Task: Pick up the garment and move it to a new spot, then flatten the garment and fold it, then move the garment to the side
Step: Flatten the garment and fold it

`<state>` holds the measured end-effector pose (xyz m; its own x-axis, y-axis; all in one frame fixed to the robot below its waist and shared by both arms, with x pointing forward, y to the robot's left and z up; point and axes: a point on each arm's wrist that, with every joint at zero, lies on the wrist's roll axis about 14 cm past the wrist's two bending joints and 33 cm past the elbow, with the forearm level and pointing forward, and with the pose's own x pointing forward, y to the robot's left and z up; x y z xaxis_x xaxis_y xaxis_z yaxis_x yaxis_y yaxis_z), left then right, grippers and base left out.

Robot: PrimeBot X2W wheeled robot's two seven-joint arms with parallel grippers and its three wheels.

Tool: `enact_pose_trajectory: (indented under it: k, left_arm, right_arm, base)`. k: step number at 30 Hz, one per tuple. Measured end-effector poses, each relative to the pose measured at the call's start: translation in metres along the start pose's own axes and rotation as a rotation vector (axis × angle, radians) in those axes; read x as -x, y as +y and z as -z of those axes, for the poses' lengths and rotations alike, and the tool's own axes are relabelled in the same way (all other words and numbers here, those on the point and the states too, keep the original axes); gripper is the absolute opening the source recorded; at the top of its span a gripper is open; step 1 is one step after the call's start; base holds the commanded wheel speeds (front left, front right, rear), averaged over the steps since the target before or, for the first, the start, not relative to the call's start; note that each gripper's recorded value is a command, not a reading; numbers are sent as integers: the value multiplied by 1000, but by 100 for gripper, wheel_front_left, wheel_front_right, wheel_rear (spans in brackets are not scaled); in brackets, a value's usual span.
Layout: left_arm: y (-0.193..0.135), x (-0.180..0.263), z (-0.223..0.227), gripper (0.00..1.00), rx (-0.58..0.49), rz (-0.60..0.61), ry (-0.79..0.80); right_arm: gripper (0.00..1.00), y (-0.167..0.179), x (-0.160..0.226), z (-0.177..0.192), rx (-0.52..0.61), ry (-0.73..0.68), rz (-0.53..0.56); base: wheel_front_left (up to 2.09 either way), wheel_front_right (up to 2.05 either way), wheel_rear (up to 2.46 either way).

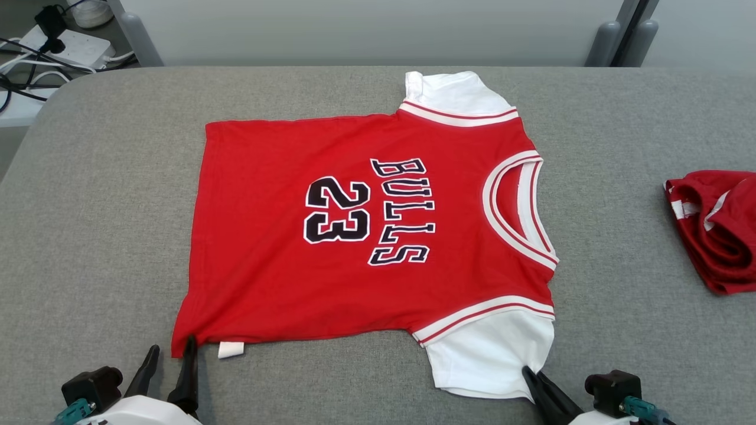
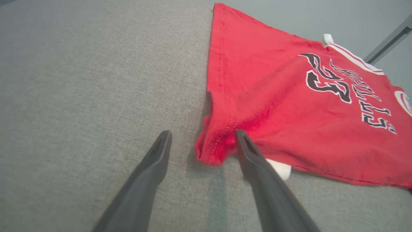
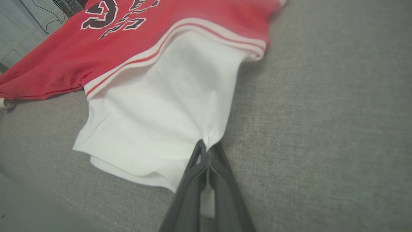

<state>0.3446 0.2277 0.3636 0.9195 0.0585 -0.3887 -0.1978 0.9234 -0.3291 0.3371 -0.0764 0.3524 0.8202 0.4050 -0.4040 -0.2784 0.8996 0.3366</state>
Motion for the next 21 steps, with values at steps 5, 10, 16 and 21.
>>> enact_pose_trajectory:
  k: [5,10,16,21]
  left_arm:
    - [-6,-1,9,100,39,9,25]
    - [-12,-7,5,81,94,17,17]
    - [-19,-8,12,0,106,46,52]
    - [-13,-4,17,0,61,64,97]
  right_arm:
    - [0,0,-1,1,-1,3,-1]
    - [0,0,-2,0,1,2,-4]
    - [0,0,-2,-2,13,1,-12]
    - [0,4,0,-3,60,32,-63]
  base:
    - [0,0,0]
    - [0,0,0]
    - [0,0,0]
    - [0,0,0]
